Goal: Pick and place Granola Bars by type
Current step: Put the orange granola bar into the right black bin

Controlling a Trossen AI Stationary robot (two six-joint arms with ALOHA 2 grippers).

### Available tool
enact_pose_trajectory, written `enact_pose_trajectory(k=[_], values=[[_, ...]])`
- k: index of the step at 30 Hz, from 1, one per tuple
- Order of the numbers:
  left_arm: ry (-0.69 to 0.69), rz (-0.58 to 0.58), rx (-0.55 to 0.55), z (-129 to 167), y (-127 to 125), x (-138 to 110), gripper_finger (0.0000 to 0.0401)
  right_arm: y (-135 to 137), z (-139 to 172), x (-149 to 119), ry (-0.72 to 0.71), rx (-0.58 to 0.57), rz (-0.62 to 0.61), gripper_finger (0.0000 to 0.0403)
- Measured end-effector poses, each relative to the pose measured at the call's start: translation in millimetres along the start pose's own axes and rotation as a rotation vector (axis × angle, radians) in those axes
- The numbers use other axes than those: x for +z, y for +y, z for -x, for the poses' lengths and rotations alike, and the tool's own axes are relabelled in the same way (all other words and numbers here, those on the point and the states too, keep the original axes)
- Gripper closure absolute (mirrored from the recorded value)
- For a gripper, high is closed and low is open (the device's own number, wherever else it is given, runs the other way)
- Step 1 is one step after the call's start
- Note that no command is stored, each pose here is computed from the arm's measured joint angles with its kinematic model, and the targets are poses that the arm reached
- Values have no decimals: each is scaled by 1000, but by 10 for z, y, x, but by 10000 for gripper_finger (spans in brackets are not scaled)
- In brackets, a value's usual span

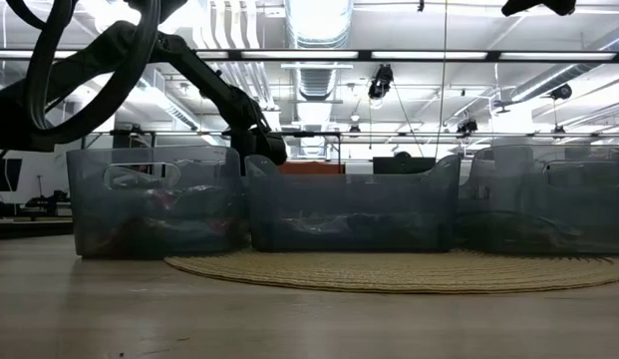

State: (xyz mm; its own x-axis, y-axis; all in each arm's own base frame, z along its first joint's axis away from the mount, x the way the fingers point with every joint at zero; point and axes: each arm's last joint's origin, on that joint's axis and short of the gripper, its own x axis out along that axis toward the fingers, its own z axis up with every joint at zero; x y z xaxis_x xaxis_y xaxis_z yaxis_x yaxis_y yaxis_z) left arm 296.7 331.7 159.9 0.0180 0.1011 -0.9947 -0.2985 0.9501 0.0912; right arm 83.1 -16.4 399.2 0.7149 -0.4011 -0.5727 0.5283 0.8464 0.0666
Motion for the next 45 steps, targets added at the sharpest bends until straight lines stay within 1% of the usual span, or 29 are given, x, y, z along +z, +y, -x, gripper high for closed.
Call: enact_pose_trajectory(k=[4,12,18,21,26,28,32,34,36,38,40,45], values=[[7,-1,3,0,-3,-3,356,-5,1,1,-6,-15,1,394],[45,-3,-19,88,-1,-7,358,-7,3,0,-7,-17,3,394],[66,-10,-28,257,17,2,358,-7,3,-1,-7,-17,3,394],[43,-7,-13,361,42,36,358,-7,2,-1,-7,-17,4,394],[-45,39,34,614,112,129,358,-6,2,-1,-6,-16,4,394],[-99,65,32,747,129,172,358,-6,1,-1,-6,-16,4,394],[-223,129,-22,1088,125,235,358,-6,2,-1,-6,-16,4,394],[-300,150,-71,1264,115,262,358,-6,1,-1,-6,-17,7,394],[-389,146,-138,1419,90,268,358,-6,1,-1,-6,-16,11,394],[-476,141,-173,1550,45,238,358,-6,1,-1,-6,-16,11,394],[-526,137,-182,1686,-11,201,358,-6,1,0,-6,-16,11,394],[-581,124,-166,1977,-111,88,358,-5,1,1,-7,-15,30,394]])
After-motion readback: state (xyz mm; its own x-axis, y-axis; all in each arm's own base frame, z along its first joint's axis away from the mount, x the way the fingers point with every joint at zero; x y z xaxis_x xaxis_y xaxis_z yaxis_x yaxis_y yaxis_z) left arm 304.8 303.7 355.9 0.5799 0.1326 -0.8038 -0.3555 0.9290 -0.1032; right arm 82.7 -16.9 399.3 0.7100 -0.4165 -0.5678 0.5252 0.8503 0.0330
